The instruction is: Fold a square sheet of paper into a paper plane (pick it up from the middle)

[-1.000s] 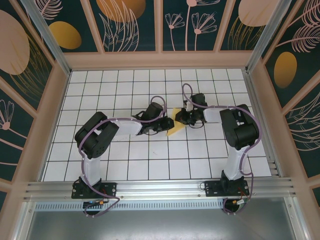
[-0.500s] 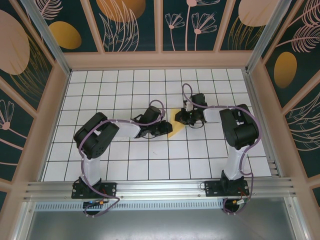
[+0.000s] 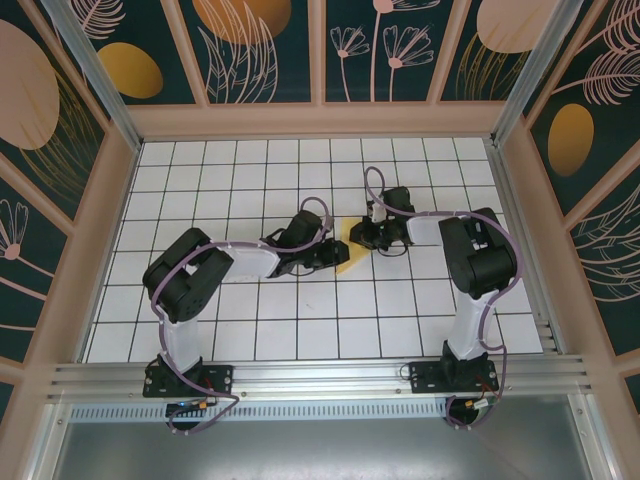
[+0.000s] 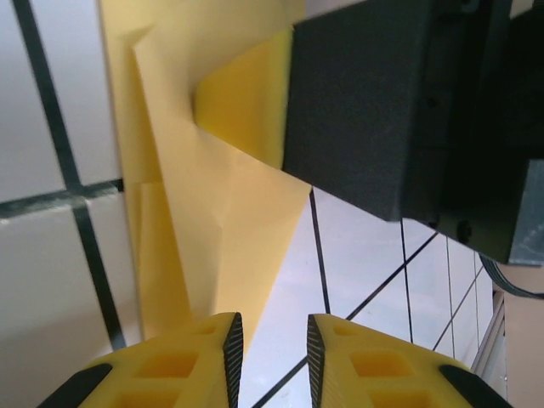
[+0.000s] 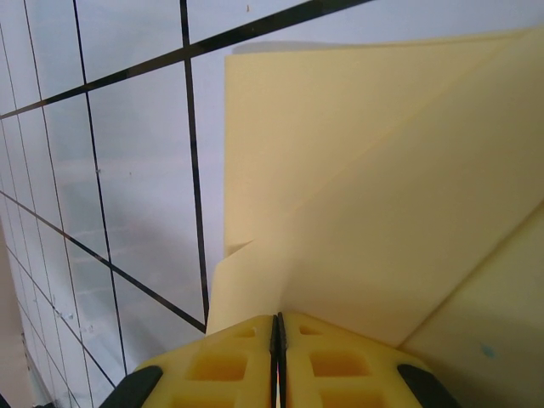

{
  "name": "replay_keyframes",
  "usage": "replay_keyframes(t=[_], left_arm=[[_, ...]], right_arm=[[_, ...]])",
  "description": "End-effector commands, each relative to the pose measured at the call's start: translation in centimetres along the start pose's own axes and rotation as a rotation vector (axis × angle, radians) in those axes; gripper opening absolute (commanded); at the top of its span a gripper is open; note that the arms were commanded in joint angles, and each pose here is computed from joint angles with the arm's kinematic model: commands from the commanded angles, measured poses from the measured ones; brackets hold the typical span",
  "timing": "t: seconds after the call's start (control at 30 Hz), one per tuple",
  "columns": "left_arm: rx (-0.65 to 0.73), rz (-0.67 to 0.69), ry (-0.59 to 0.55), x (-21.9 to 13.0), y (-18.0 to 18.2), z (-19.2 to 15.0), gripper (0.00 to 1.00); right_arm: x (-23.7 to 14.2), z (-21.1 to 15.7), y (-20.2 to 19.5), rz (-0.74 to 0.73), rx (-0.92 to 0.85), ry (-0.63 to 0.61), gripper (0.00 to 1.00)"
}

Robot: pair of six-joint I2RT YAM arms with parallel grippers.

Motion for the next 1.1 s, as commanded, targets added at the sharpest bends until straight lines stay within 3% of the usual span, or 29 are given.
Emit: replay_keyframes(t=[0.0, 0.77, 1.07], left_arm=[[0.020, -0.020, 0.026, -0.3, -0.2, -0.9, 0.27], [-0.024, 0.120, 0.076, 0.3, 1.9, -2.4, 0.25], [-0.030, 0.111, 0.099, 0.5, 2.1, -2.8, 0.24]], right_arm=[[1.3, -1.4, -2.3, -0.060, 0.055, 0.057, 0.10], [1.6, -1.5, -3.0, -0.082, 0.076, 0.061, 0.10], [1.7, -1.5, -3.1, -0.086, 0.080, 0.065, 0.10]])
Point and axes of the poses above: each hand's point on the last joint's axis, 136 mm out from that joint toward the fingers, its own x axis out along the fingers, its own y axis along the line the jaws close on, z = x × y, the point moved 10 cm from there along -x, back along the fingers, and after that the axes turned 2 degrees about x, right-handed, at the moved point
